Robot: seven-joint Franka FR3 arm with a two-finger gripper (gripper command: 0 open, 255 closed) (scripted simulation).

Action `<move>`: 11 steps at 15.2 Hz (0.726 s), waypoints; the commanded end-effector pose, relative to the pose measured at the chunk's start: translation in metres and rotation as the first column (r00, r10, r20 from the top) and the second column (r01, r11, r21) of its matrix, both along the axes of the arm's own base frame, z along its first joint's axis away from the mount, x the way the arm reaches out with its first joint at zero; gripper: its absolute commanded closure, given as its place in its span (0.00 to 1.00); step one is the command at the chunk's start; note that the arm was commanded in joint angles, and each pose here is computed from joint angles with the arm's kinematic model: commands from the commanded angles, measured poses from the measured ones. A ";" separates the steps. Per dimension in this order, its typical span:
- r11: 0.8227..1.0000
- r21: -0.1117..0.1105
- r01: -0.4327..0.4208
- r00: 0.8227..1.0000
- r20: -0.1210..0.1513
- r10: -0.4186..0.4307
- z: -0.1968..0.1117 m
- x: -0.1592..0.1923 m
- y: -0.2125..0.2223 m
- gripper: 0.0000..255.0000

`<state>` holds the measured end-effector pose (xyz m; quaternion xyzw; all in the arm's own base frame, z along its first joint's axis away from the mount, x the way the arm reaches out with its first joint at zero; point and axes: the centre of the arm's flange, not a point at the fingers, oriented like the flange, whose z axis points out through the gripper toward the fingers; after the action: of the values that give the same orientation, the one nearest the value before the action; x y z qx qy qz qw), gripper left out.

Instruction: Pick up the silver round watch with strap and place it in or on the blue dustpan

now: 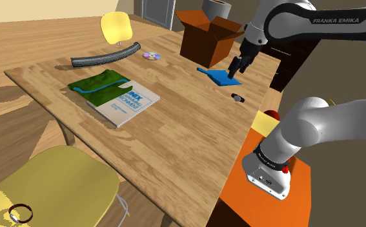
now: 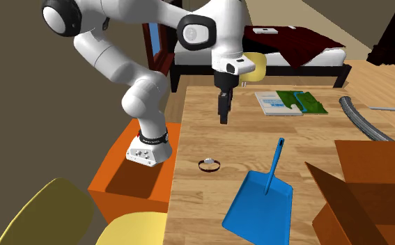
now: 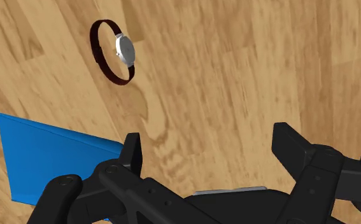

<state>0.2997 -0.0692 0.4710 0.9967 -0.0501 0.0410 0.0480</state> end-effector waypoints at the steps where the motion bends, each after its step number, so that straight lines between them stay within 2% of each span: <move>1: 1.000 0.004 0.002 1.000 0.000 -0.002 -0.025 -0.009 -0.021 0.00; 7: 1.000 0.010 -0.010 1.000 0.020 0.010 -0.085 -0.021 -0.074 0.00; 11: 1.000 0.010 -0.011 1.000 0.021 0.011 -0.104 -0.020 -0.079 0.00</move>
<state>0.2800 -0.1457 0.3732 0.9966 -0.0445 0.0534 0.0434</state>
